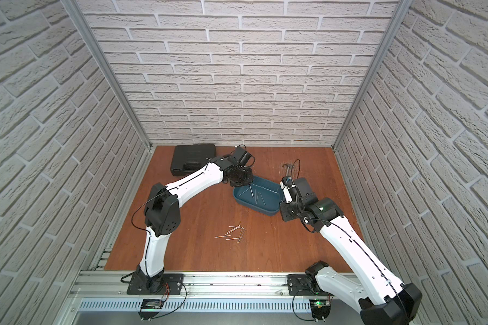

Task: Put the nails on the desktop into the storage box
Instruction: Place the nail in the storage box.

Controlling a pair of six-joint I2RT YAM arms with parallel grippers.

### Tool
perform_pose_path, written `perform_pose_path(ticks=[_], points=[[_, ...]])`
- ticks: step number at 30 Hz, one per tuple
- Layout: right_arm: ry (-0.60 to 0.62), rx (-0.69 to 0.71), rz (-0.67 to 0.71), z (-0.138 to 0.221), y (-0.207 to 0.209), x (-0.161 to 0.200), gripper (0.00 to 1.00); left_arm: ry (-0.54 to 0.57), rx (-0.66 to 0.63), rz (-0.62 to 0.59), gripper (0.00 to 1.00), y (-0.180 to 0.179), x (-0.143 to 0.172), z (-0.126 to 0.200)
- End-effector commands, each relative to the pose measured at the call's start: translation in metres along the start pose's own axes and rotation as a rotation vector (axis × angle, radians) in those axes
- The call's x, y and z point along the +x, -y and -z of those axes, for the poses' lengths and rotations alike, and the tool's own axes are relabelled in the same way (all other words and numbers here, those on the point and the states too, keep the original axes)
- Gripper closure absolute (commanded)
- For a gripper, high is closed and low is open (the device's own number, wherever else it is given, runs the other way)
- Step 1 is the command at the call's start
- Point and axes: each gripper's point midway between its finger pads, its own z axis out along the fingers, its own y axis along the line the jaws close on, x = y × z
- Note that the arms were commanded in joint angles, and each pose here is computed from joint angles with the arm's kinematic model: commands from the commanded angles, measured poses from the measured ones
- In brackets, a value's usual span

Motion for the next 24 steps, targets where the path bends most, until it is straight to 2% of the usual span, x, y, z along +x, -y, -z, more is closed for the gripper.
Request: perform_pose_path(ticks=[1,12,18,24], points=[[0.016,0.007,-0.018,0.006,0.003,-0.001,0.59,0.051,0.048,-0.025,0.64,0.015,-0.014,0.008],[0.017,-0.078,-0.021,0.001,-0.013,-0.007,0.59,0.110,-0.022,-0.077,0.60,-0.011,-0.004,0.055],[0.005,-0.149,-0.031,-0.008,-0.028,-0.012,0.60,0.115,-0.097,-0.102,0.60,-0.044,0.019,0.083],[-0.015,-0.203,-0.032,-0.017,-0.042,-0.013,0.62,0.077,-0.174,-0.105,0.60,-0.081,0.052,0.096]])
